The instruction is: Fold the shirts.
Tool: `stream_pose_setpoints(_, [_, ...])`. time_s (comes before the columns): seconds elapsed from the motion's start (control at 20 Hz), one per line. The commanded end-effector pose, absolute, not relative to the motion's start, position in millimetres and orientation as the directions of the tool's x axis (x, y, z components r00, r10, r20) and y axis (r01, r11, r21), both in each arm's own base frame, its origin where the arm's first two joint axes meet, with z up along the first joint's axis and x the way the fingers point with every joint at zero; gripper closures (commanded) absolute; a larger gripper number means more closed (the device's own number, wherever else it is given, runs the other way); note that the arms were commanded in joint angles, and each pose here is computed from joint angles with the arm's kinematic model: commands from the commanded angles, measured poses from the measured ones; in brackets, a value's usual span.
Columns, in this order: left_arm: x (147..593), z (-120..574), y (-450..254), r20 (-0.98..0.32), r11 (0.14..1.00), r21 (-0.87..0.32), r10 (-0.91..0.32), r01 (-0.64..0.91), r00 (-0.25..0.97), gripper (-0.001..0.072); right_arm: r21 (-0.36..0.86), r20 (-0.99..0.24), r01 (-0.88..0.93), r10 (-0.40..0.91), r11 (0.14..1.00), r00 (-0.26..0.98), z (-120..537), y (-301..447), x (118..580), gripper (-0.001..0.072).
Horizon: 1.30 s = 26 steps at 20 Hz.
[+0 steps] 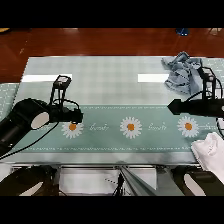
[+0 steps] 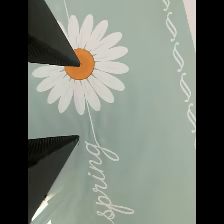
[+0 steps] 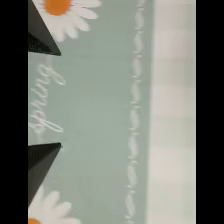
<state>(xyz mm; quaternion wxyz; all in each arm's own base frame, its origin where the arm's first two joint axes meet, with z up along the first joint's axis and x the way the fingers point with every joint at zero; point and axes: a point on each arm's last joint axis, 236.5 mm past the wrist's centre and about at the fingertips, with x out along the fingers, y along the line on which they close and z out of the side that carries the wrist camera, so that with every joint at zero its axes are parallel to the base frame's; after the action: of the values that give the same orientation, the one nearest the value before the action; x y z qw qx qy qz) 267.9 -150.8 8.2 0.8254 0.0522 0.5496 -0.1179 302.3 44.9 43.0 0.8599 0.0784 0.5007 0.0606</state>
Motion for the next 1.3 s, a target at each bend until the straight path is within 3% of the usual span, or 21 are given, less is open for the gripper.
stream_pose_setpoints(0.0, [283.5, 17.5, -150.4, -0.892, 0.945, 0.014, -0.136, 0.326, 0.431, 0.0191, 0.173, -0.684, 0.102, 0.045, 0.980, 0.728, 82.6, 9.7, 358.5, 0.0127])
stream_pose_setpoints(0.1, [296.5, 33.9, -147.5, -0.867, 0.943, 0.052, -0.121, 0.330, 0.483, 0.0191, 0.215, -0.579, 0.214, -0.052, 0.953, 0.814, 107.9, -26.9, 385.6, 0.0199])
stream_pose_setpoints(0.15, [304.5, 46.2, -147.6, -0.849, 0.942, 0.067, -0.121, 0.330, 0.515, 0.0190, 0.213, -0.564, 0.250, -0.090, 0.945, 0.821, 112.6, -45.6, 396.2, 0.0199])
stream_pose_setpoints(0.4, [332.9, 100.3, -145.4, -0.763, 0.940, 0.125, -0.112, 0.316, 0.636, 0.0190, 0.087, -0.596, 0.303, -0.194, 0.949, 0.779, 108.9, -116.0, 451.4, 0.0108])
stream_pose_setpoints(0.8, [334.6, 105.7, -146.2, -0.756, 0.941, 0.123, -0.116, 0.314, 0.644, 0.0191, 0.033, -0.644, 0.291, -0.202, 0.956, 0.738, 67.1, -153.8, 543.8, 0.0108])
stream_pose_setpoints(1.25, [334.5, 105.6, -146.3, -0.756, 0.941, 0.123, -0.116, 0.314, 0.644, 0.0192, 0.017, -0.779, 0.278, -0.162, 0.960, 0.605, -44.1, -154.8, 553.3, 0.0109])
